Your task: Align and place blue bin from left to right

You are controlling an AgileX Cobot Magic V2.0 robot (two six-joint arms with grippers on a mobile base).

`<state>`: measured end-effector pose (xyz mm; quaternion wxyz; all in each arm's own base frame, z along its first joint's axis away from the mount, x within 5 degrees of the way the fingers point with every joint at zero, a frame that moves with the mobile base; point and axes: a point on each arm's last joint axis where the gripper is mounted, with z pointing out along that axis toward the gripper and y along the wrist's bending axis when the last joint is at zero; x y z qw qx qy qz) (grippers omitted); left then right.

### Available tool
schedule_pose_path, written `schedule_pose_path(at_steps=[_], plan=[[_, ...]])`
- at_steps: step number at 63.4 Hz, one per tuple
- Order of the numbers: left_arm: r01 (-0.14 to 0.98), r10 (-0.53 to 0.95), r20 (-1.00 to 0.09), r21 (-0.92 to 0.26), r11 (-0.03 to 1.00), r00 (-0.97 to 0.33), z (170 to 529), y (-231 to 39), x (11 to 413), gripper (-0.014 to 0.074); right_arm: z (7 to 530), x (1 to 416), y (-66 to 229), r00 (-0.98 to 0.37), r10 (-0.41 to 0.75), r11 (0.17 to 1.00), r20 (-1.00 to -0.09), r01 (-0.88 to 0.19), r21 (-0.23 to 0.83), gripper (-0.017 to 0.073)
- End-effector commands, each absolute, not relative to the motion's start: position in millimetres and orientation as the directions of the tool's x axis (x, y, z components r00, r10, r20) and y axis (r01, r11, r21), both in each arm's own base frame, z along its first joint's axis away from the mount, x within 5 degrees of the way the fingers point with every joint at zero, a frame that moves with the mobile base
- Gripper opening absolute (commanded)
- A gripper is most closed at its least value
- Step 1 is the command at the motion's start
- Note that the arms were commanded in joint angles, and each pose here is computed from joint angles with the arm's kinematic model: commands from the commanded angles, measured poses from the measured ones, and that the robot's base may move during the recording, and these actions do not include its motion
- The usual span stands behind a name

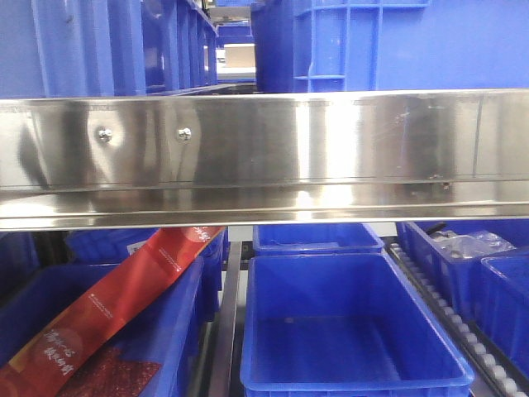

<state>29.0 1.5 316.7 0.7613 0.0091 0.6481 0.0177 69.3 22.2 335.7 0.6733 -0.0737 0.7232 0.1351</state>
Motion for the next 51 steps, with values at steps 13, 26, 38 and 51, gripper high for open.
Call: schedule_pose_path(at_steps=[13,26,38,51], plan=[[-0.125,-0.009,-0.994,-0.023,0.992,0.111,226,7,53,-0.0009,337,68,22,-0.052,0.068,0.954,-0.996,-0.290,0.080,-0.0070],[-0.135,-0.018,-0.999,-0.023,0.991,0.040,209,8,56,-0.0009,337,68,22,-0.052,0.068,0.954,-0.996,-0.290,0.080,-0.0070],[-0.114,-0.019,-0.999,-0.023,0.993,0.036,208,6,56,-0.0009,337,68,22,-0.052,0.068,0.954,-0.996,-0.290,0.080,-0.0070],[-0.073,-0.021,-0.999,-0.023,0.997,0.031,208,4,56,-0.0009,337,68,22,-0.052,0.068,0.954,-0.996,-0.290,0.080,-0.0070]])
